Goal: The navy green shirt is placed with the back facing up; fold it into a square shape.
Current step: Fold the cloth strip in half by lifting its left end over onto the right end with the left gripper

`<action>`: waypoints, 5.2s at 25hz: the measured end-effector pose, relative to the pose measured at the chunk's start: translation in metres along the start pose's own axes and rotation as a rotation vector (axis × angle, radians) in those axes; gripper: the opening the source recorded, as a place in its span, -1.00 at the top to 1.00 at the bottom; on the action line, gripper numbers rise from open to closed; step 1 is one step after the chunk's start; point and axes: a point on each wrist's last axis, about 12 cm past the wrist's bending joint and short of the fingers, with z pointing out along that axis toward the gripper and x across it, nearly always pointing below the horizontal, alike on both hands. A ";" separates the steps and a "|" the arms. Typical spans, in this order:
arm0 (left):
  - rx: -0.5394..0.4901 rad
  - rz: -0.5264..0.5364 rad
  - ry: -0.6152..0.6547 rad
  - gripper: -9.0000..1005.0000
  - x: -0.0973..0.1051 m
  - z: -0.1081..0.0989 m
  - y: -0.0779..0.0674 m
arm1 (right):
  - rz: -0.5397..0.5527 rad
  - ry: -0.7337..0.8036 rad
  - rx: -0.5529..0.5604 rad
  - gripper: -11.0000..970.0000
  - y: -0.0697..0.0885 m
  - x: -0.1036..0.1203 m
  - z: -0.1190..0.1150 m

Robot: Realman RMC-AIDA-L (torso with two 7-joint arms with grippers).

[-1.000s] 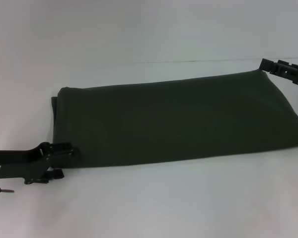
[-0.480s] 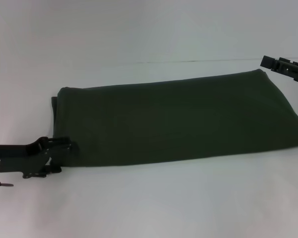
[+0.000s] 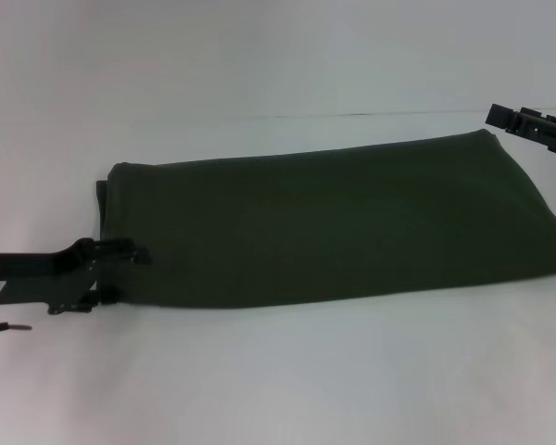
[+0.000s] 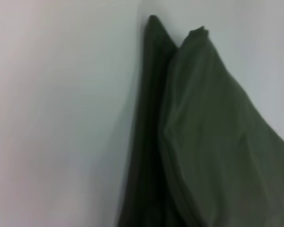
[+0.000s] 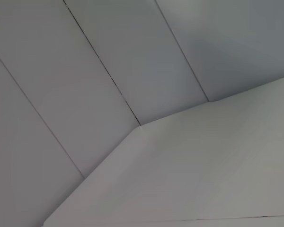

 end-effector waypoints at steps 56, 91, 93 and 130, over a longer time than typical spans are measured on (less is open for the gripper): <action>0.028 0.031 -0.029 -0.77 0.003 0.001 0.005 | 0.006 -0.010 0.000 -0.89 0.000 0.001 -0.001; 0.023 0.037 -0.023 -0.77 0.005 -0.001 0.007 | 0.009 -0.014 0.001 -0.89 -0.001 0.001 -0.003; 0.017 0.037 -0.030 -0.77 0.004 -0.001 0.007 | 0.009 -0.014 0.001 -0.89 -0.001 0.001 -0.003; -0.033 0.131 -0.065 0.11 -0.004 0.002 0.004 | 0.006 -0.022 0.006 -0.89 -0.001 -0.001 -0.003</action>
